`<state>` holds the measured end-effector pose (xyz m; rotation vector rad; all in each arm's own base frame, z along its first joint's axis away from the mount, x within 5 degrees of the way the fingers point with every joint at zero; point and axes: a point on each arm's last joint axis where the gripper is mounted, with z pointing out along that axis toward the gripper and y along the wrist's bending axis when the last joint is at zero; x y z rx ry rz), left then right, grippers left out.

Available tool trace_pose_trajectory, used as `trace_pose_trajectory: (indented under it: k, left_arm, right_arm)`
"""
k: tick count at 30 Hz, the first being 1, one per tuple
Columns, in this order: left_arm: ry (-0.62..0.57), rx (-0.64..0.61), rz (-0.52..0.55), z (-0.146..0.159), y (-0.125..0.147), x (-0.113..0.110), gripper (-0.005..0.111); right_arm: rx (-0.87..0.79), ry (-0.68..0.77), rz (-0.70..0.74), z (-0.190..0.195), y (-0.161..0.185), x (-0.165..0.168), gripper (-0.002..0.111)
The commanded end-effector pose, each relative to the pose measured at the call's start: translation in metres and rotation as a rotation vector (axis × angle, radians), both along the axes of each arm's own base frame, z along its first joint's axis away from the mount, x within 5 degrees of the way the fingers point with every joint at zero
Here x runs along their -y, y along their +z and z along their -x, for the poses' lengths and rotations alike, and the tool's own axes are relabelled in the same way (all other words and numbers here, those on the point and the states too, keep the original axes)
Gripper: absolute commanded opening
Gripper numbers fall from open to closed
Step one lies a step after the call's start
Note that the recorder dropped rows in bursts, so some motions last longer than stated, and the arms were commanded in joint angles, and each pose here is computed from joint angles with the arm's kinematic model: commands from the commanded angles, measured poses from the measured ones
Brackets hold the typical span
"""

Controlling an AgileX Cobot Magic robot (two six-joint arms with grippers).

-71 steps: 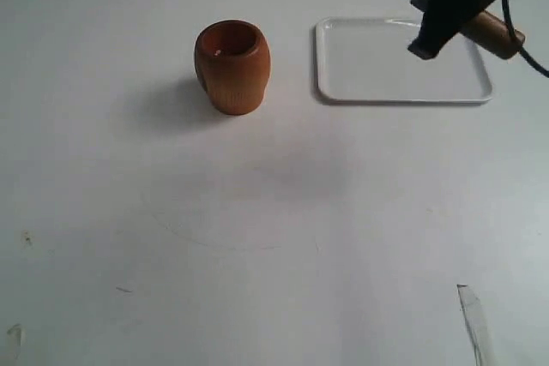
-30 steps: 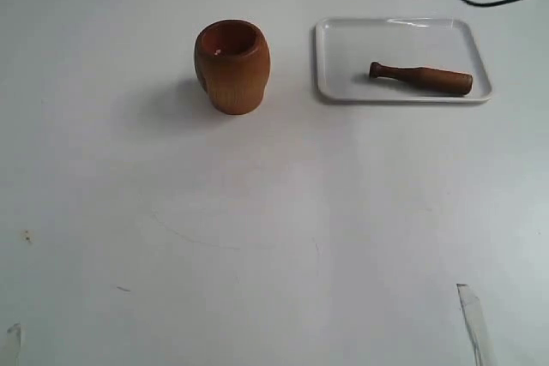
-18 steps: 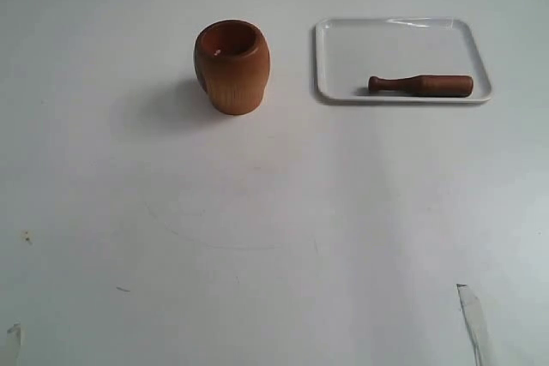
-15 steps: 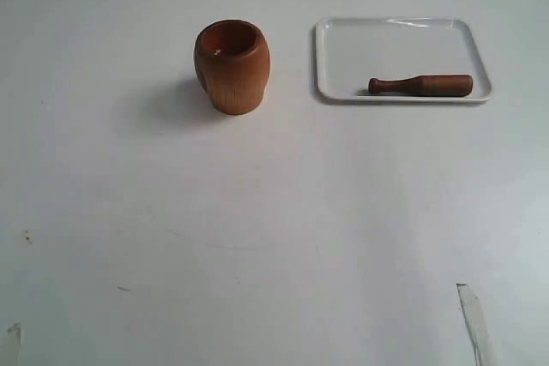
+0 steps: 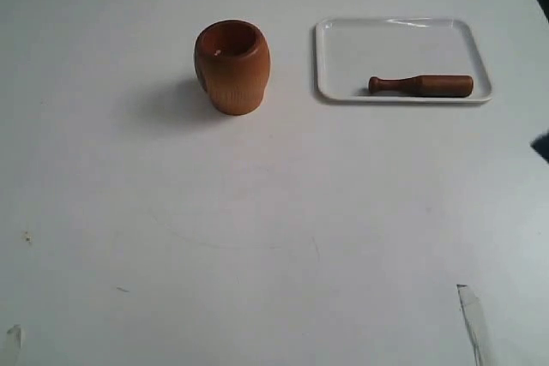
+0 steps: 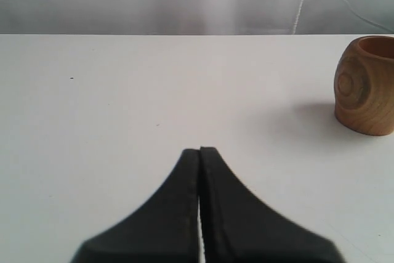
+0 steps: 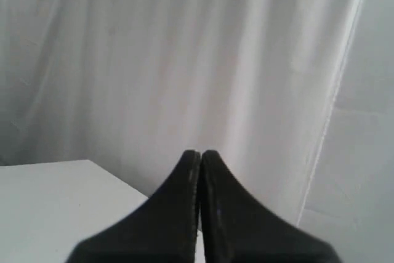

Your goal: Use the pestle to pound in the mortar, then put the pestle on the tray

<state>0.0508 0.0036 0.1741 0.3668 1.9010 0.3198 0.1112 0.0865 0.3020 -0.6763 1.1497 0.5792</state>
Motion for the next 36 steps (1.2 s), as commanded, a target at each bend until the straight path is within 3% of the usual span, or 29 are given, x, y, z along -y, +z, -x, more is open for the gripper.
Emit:
trace_pose_trajectory:
  k: [1,8,14,22,27,29,36]
  left_arm:
    - [-0.006,0.004,0.015,0.0,0.0,0.001,0.0]
    - [-0.006,0.004,0.015,0.0,0.0,0.001,0.0]
    - [-0.006,0.004,0.015,0.0,0.0,0.001,0.0]
    - [-0.006,0.004,0.015,0.0,0.0,0.001,0.0]
    - [-0.006,0.004,0.015,0.0,0.0,0.001,0.0]
    - [-0.006,0.004,0.015,0.0,0.0,0.001,0.0]
    - [-0.006,0.004,0.015,0.0,0.0,0.001,0.0]
  right_arm:
    - [0.064,0.005,-0.018,0.033,-0.02,0.011,0.0]
    - [0.109,-0.038,-0.056,0.061,-0.057,0.025,0.0]
    - [-0.077,-0.24,0.035,0.051,-0.074,0.038,0.0]
    - [-0.443,-0.473,0.033,0.04,-0.101,0.058,0.0]
    - [-0.468,-0.519,0.075,0.039,-0.106,0.062,0.0]
    - [-0.47,-0.491,0.026,0.039,-0.103,0.059,0.0]
    - [-0.679,-0.434,-0.355,0.039,-0.1,0.059,0.0]
